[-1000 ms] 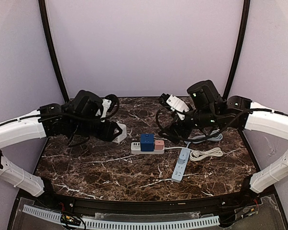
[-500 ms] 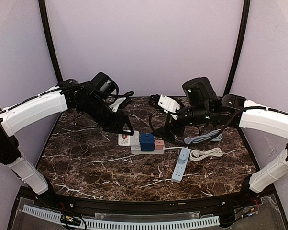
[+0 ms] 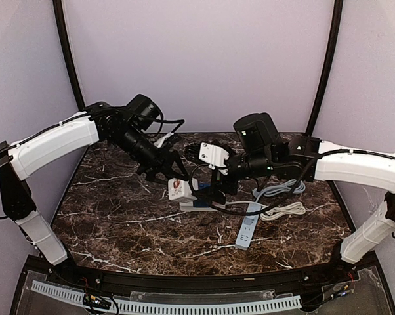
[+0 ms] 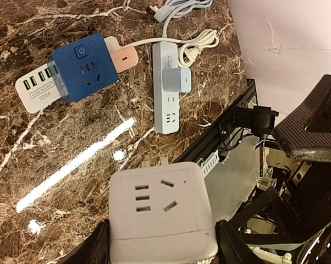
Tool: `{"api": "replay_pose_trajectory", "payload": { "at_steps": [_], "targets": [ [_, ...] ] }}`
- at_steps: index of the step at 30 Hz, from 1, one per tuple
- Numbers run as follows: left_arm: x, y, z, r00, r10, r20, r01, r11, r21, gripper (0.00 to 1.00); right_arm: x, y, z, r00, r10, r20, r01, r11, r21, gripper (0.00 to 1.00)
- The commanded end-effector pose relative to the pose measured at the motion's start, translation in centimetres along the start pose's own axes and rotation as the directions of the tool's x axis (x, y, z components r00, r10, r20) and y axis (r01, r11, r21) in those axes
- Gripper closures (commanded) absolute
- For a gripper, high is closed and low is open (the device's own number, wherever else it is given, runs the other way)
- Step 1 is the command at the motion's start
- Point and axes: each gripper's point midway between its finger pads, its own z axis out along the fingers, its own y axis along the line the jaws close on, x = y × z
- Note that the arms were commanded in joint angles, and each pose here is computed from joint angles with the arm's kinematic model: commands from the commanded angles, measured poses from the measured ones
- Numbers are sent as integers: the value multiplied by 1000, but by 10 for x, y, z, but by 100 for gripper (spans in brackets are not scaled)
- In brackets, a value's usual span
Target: Insert the plug
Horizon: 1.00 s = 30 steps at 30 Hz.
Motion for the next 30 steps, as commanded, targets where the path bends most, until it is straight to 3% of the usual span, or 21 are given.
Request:
{"api": "replay_pose_trajectory", "payload": {
  "at_steps": [1,11,22,27,30],
  "targets": [
    [8,-18,-11,999,-20,-36,22,997,78,66,-10,11,8,997,-60,50,62,998,-33,1],
    [10,-35,-19,998,-13,-59,23,985,170,68,-3,15,18,997,-73,37,74,997,-33,2],
    [7,-43,-22,998,-31,-60,43,977,211,69,5,24,24,997,-70,12,70,995,-68,9],
    [7,-45,-22,997,-38,-61,51,973,224,69,6,26,26,998,-61,7,61,995,-76,23],
    [6,-45,-22,997,-48,-59,61,971,232,69,6,25,25,999,-51,7,51,996,-73,46]
  ]
}}
